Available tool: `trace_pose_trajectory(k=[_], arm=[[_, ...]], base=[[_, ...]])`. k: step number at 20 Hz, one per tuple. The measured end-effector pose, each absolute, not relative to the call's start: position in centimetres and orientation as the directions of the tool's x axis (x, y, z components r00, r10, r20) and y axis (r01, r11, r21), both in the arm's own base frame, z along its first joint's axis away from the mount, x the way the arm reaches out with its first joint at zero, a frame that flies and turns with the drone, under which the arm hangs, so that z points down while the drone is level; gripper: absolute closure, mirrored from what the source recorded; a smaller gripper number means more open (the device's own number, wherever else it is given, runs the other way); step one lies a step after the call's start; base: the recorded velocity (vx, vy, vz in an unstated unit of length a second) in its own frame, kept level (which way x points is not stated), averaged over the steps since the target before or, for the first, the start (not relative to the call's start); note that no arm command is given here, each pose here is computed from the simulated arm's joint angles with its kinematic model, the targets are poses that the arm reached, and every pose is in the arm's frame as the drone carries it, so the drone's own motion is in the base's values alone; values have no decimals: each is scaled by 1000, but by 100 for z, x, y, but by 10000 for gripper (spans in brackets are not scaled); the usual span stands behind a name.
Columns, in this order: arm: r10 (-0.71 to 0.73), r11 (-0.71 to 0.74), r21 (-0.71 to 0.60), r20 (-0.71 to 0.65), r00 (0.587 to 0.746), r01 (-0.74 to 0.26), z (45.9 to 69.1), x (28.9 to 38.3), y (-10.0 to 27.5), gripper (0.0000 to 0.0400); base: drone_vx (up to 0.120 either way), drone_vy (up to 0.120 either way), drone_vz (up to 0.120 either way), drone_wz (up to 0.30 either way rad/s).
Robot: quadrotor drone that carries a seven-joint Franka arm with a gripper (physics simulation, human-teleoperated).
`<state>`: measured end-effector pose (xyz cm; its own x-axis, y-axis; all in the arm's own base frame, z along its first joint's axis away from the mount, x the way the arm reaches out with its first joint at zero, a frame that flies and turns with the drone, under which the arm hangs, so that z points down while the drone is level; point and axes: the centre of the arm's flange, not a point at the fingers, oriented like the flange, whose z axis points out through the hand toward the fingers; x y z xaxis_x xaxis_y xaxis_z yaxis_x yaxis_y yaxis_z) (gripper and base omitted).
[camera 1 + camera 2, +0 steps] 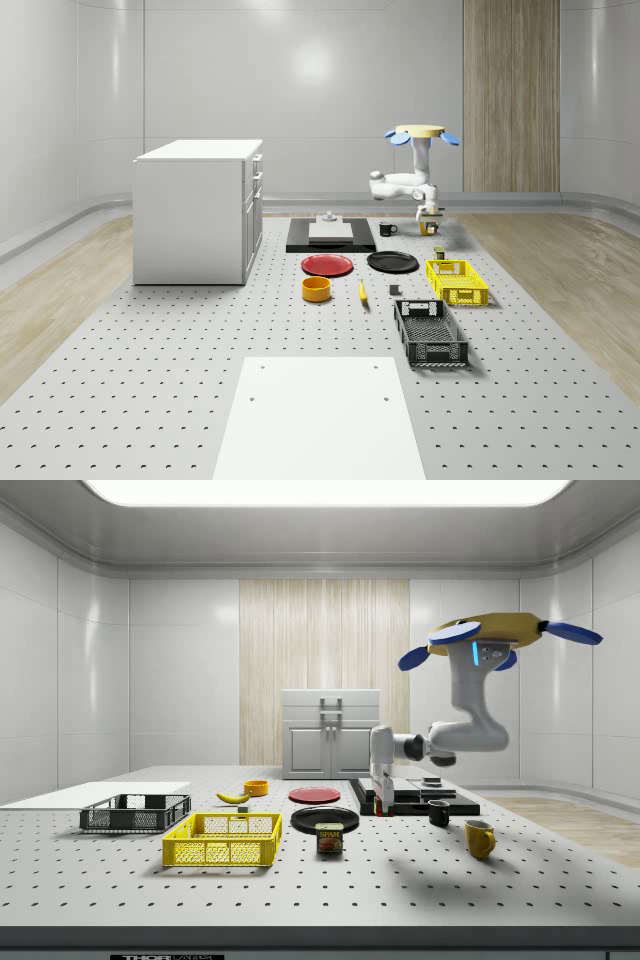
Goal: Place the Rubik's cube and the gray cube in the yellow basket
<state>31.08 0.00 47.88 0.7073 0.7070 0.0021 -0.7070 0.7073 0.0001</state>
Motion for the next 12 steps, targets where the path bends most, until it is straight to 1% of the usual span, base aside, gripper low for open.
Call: trace_pose_trajectory(k=[12], arm=[[707, 707, 0, 2, 707, -707, 4787, 3108, 0, 75]], base=[[120, 0, 0, 0]])
